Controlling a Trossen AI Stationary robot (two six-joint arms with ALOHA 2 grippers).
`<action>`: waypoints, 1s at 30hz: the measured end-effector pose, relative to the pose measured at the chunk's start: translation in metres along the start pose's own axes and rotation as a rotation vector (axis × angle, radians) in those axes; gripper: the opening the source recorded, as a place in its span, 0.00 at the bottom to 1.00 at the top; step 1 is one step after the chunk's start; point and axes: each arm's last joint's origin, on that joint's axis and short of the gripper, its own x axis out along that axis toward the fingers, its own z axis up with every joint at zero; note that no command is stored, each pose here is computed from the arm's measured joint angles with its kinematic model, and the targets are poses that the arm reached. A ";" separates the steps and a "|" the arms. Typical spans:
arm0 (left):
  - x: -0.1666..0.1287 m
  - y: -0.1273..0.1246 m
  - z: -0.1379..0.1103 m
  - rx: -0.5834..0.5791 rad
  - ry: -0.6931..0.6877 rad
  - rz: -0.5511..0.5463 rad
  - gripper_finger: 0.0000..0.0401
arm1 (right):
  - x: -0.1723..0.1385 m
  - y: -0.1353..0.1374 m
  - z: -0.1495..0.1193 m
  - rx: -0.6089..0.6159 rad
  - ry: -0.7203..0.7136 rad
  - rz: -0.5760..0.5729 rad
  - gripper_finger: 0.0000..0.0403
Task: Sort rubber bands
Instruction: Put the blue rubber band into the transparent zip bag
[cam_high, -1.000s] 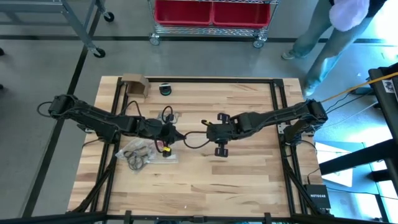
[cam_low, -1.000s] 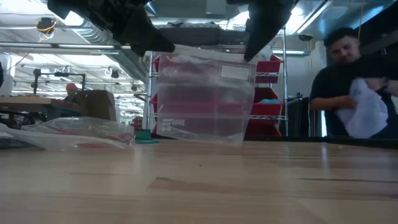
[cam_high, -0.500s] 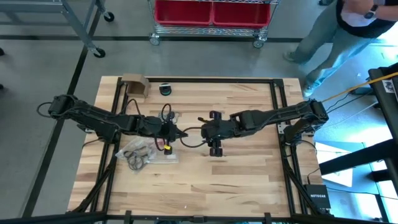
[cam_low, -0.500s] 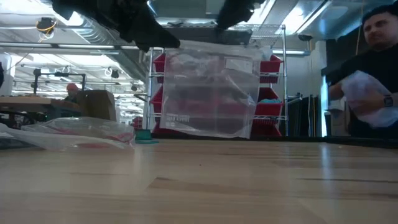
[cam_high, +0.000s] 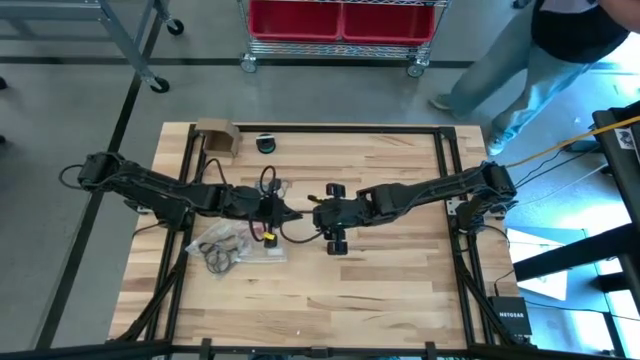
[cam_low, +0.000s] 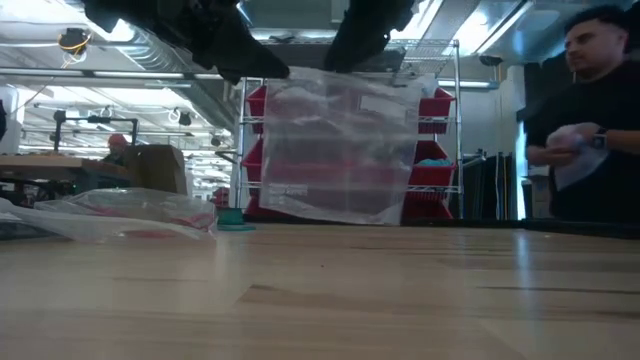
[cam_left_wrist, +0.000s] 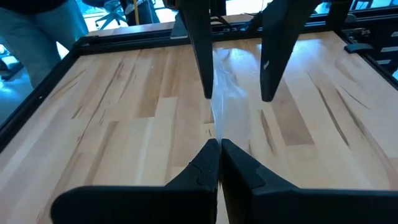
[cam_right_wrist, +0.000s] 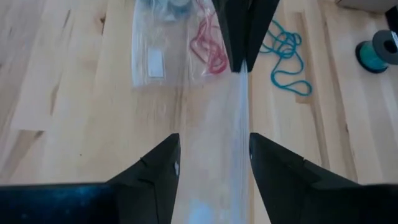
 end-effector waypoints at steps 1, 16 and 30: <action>0.000 0.000 0.000 0.000 0.001 0.000 0.00 | 0.000 0.000 0.000 0.000 0.002 0.000 0.45; 0.000 0.000 0.000 -0.002 0.002 0.000 0.00 | -0.001 0.002 0.000 0.057 0.004 0.055 0.45; 0.000 0.001 0.000 -0.025 -0.001 0.006 0.00 | 0.025 0.007 -0.005 0.161 0.059 0.068 0.45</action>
